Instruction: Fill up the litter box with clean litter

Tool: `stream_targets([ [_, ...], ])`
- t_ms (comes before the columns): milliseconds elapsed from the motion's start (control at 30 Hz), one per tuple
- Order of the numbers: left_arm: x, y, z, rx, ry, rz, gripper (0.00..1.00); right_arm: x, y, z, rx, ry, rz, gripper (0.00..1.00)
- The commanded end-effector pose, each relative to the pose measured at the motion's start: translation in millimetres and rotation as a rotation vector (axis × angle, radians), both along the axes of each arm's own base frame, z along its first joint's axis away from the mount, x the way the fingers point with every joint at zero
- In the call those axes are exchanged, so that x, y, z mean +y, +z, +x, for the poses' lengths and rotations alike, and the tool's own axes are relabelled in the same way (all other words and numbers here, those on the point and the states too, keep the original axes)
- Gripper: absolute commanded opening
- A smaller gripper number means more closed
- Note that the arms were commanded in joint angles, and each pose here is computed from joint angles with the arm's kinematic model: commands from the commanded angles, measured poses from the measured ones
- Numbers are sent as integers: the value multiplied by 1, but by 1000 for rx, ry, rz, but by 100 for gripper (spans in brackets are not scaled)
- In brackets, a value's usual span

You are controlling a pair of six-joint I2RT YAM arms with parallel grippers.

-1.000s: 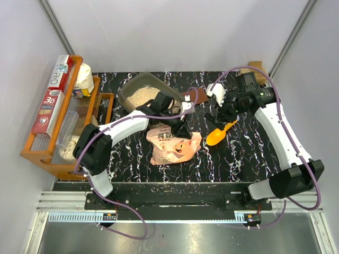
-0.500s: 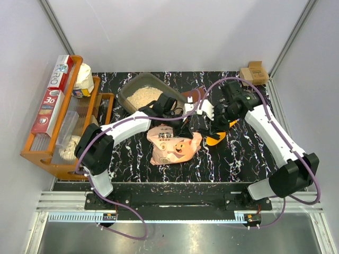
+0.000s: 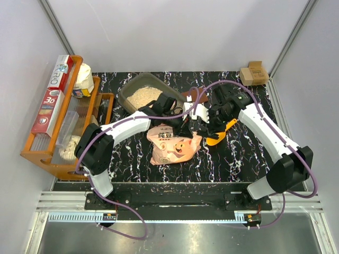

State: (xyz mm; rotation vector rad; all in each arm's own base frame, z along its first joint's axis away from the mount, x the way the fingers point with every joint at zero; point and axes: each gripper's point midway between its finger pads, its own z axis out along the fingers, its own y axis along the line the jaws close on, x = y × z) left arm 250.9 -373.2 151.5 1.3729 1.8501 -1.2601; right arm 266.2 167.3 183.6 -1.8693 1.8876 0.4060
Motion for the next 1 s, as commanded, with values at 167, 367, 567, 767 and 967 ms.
stream_targets([
  [167, -19, 35, 6, -61, -17, -133, 2, 8, -10, -3, 20, 28, -14, 0],
  [367, -18, 33, 6, -57, -17, -130, 2, 12, -1, 5, -30, 7, -4, 0],
  [567, -16, 30, 5, -56, -11, -125, 1, 0, 14, 16, -149, -44, -28, 0],
  [767, -16, 29, 5, -50, -5, -123, 1, -7, 16, 17, -150, -107, -1, 0],
  [967, -16, 31, 5, -49, -3, -127, 1, -3, 10, 12, -102, -96, 20, 0],
])
